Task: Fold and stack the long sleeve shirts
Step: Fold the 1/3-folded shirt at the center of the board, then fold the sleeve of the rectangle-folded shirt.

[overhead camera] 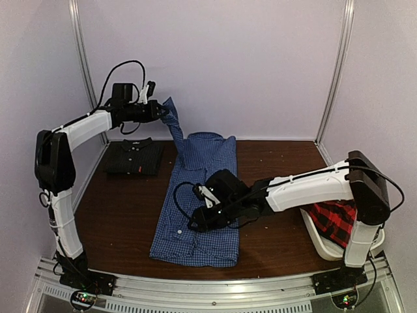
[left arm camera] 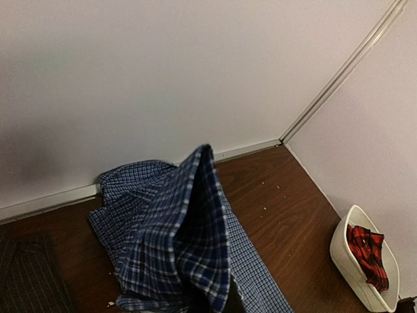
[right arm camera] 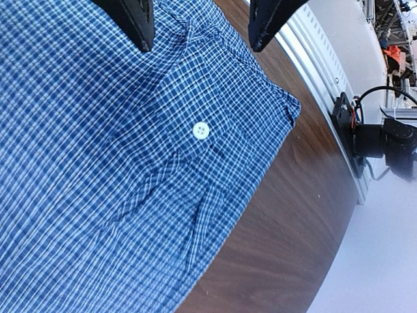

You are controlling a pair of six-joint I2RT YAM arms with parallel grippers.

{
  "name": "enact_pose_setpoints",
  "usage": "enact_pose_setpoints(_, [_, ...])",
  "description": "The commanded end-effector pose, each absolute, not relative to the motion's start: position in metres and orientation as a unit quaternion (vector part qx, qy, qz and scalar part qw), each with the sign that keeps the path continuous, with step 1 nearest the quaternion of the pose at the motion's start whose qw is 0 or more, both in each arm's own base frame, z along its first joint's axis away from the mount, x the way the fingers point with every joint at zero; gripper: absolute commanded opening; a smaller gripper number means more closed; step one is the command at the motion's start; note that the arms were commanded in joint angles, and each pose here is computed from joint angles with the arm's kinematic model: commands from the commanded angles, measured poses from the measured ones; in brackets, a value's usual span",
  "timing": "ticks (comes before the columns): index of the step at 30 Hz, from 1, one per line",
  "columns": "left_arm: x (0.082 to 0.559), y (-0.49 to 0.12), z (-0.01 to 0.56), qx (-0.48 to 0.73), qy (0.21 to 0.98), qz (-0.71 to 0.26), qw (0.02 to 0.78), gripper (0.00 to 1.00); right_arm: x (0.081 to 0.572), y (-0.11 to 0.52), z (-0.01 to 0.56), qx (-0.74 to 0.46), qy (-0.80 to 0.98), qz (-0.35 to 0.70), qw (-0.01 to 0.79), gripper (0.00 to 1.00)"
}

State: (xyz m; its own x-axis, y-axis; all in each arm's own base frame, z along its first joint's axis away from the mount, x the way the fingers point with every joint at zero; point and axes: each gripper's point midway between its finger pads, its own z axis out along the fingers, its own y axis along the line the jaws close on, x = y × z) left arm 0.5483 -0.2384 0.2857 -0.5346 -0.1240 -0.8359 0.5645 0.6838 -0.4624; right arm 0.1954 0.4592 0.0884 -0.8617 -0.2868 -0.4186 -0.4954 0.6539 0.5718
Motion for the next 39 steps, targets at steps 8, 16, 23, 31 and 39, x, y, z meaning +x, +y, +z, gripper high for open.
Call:
enact_pose_setpoints(8, [0.474,-0.307,0.298,0.290,0.728,-0.439,0.440,0.00,0.320,0.336,0.179,-0.049,0.891,0.297,0.340,0.63])
enact_pose_setpoints(16, [0.419,-0.354,0.248,0.346,0.740,-0.453,0.357,0.00,0.363,0.273,0.189,0.013,0.884,0.266,0.383,0.67])
enact_pose_setpoints(23, [0.359,-0.386,0.196,0.390,0.763,-0.429,0.286,0.00,0.373,0.264,0.185,0.015,0.885,0.264,0.383,0.69])
enact_pose_setpoints(31, [0.293,-0.405,0.149,0.438,0.778,-0.396,0.211,0.03,0.373,0.265,0.176,0.009,0.887,0.264,0.378,0.70])
enact_pose_setpoints(39, [0.253,-0.411,0.131,0.469,0.784,-0.367,0.176,0.04,0.370,0.264,0.166,0.010,0.890,0.266,0.370,0.70])
